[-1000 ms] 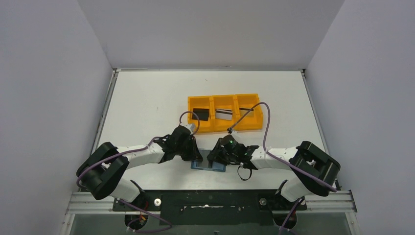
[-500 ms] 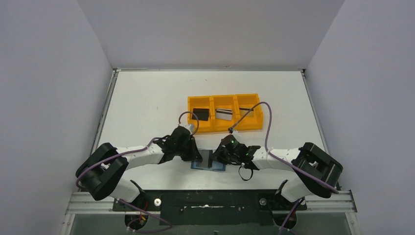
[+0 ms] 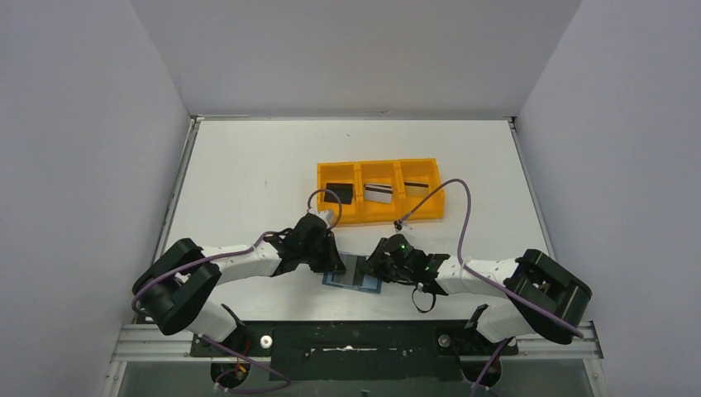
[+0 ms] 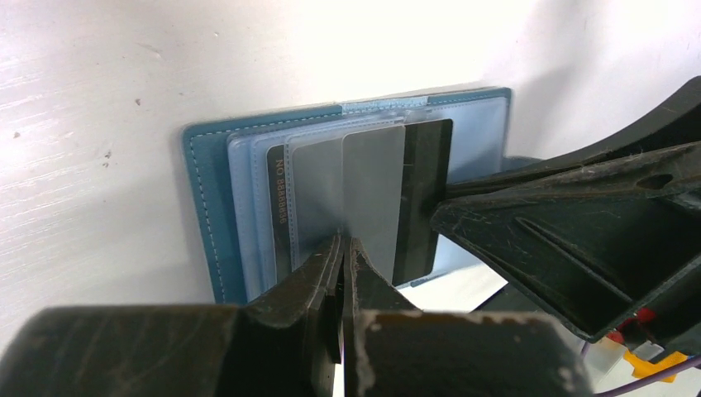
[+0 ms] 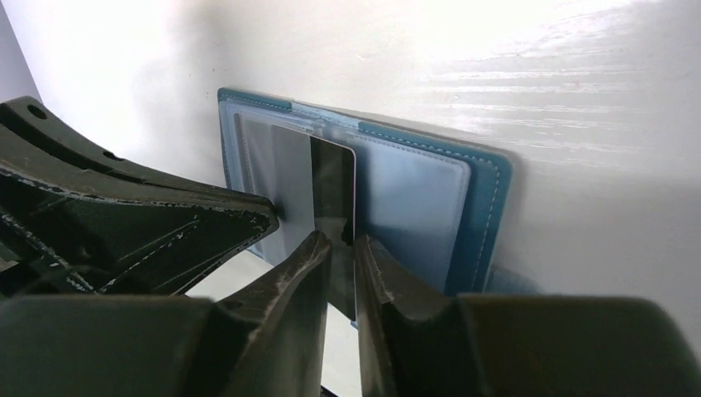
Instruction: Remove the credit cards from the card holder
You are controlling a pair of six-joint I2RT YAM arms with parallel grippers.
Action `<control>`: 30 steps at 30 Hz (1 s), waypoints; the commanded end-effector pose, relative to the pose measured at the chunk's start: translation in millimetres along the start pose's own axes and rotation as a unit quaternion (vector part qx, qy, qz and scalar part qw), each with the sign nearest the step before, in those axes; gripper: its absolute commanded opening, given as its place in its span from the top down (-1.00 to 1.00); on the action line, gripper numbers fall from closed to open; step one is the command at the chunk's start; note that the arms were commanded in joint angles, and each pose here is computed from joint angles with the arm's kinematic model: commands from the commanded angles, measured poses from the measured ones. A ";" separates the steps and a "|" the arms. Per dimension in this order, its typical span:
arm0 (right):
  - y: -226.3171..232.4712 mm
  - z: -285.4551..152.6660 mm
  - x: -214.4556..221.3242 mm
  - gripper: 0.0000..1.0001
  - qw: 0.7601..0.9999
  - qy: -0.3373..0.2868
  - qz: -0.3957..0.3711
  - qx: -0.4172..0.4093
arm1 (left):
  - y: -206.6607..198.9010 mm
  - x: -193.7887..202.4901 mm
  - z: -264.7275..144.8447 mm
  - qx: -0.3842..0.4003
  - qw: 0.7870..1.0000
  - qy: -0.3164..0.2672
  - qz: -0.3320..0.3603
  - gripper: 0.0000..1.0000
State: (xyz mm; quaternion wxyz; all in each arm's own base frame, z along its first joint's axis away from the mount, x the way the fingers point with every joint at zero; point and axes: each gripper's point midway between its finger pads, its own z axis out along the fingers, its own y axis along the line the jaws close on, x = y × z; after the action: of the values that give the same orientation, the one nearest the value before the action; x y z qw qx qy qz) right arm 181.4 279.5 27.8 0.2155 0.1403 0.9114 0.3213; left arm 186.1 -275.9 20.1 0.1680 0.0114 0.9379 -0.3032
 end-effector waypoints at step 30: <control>11.1 -25.8 -21.7 1.00 0.996 -0.058 0.024 -0.060 | 56.1 45.6 6.7 -0.099 0.993 0.058 -0.001 1.00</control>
State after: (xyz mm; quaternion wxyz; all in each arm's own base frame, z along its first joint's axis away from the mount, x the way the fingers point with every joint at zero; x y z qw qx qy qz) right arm 177.3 264.9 39.5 0.2362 0.1553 0.8947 0.3457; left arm 184.3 -282.9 18.5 0.1694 0.0079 0.9346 -0.3127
